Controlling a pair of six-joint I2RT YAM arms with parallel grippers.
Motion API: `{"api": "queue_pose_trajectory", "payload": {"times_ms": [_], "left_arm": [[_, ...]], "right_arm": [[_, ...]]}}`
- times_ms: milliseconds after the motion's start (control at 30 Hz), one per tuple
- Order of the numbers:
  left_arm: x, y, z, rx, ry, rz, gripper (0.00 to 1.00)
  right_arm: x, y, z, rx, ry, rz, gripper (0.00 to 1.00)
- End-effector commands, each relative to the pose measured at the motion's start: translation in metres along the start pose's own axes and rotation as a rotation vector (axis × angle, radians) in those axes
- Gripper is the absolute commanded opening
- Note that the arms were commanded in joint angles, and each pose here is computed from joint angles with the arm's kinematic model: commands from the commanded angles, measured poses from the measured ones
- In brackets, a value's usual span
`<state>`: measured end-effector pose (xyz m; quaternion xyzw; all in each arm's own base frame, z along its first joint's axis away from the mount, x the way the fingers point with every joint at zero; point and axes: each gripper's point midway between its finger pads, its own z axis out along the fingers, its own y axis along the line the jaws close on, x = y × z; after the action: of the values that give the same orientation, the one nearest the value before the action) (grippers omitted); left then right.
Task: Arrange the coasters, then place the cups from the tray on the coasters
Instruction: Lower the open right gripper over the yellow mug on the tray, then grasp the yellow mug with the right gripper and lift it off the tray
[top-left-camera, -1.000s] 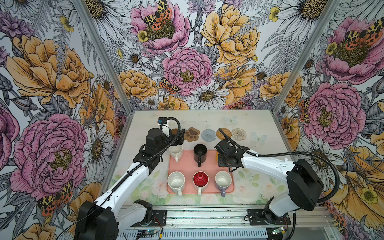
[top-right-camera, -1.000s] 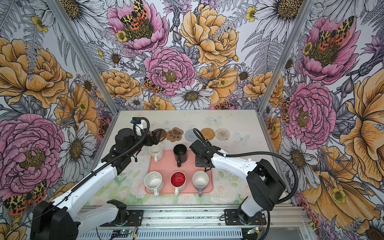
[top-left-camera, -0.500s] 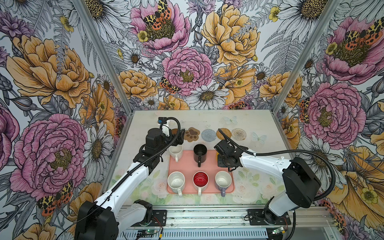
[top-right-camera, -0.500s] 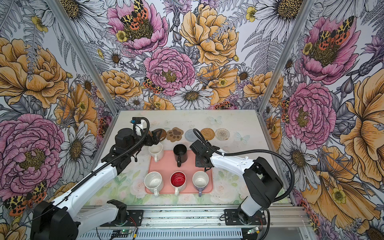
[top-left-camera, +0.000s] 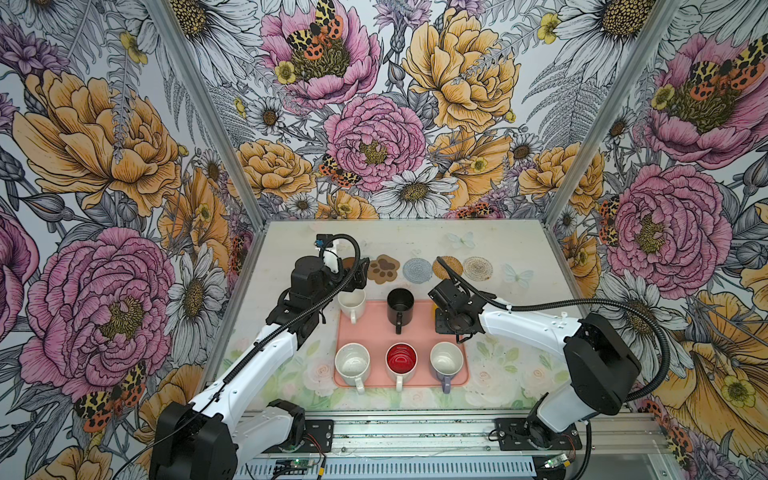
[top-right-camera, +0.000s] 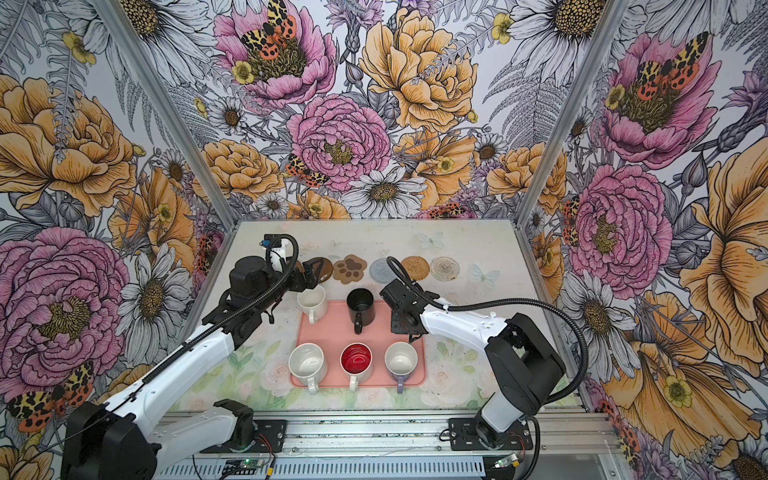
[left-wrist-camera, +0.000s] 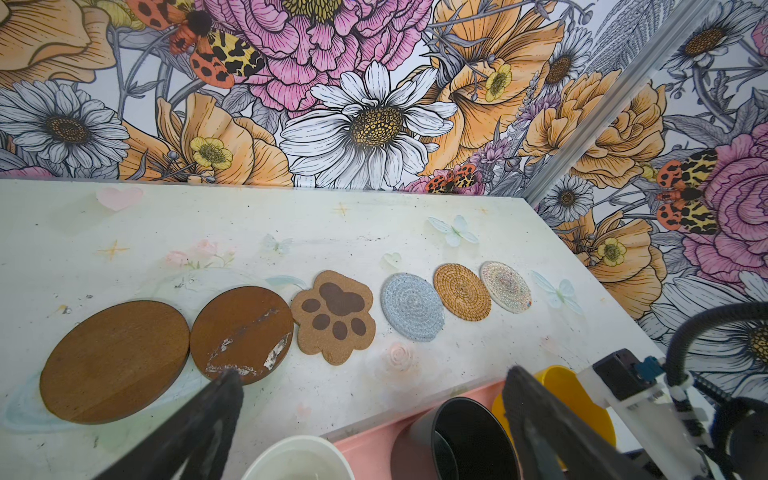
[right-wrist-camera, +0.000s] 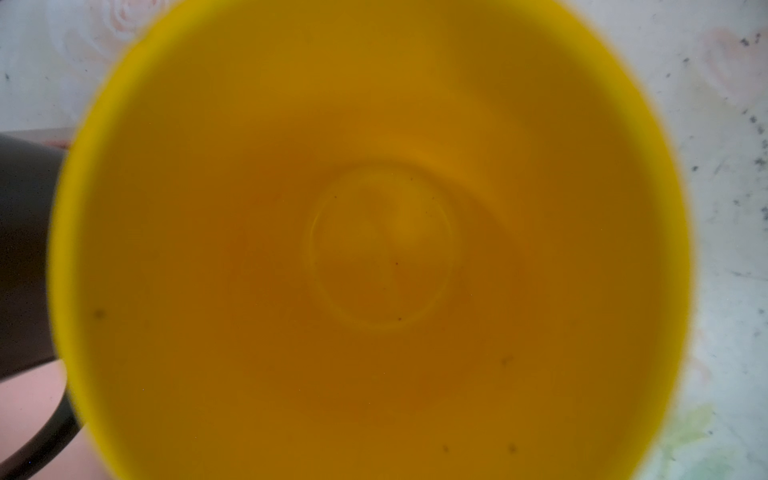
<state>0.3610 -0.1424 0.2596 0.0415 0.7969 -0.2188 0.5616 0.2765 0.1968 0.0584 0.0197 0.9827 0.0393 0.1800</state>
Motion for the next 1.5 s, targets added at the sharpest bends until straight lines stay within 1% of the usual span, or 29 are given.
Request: {"api": "queue_pose_trajectory", "payload": {"times_ms": [0, 333, 600, 1033, 1233, 1467], "left_arm": [[-0.001, 0.001, 0.001, 0.012, -0.009, -0.021, 0.99], [0.0, 0.002, 0.001, 0.01, -0.007, -0.025, 0.99], [0.001, 0.002, 0.002, 0.012, -0.003, -0.034, 0.99], [0.001, 0.005, 0.001, 0.001, -0.005, -0.032, 0.99], [0.001, 0.006, 0.001, -0.002, -0.004, -0.033, 0.99], [0.002, 0.008, 0.002, -0.008, -0.003, -0.033, 0.99]], "right_arm": [[-0.002, 0.001, 0.005, 0.007, 0.0, -0.003, 0.0], [-0.019, -0.004, -0.022, 0.02, -0.128, 0.007, 0.0], [-0.03, 0.001, -0.036, -0.011, -0.165, -0.006, 0.0], [-0.067, 0.007, -0.061, -0.07, -0.231, -0.003, 0.0], [-0.09, -0.004, -0.075, -0.071, -0.279, 0.007, 0.0], [-0.122, -0.026, -0.087, -0.071, -0.32, 0.029, 0.0]]}}
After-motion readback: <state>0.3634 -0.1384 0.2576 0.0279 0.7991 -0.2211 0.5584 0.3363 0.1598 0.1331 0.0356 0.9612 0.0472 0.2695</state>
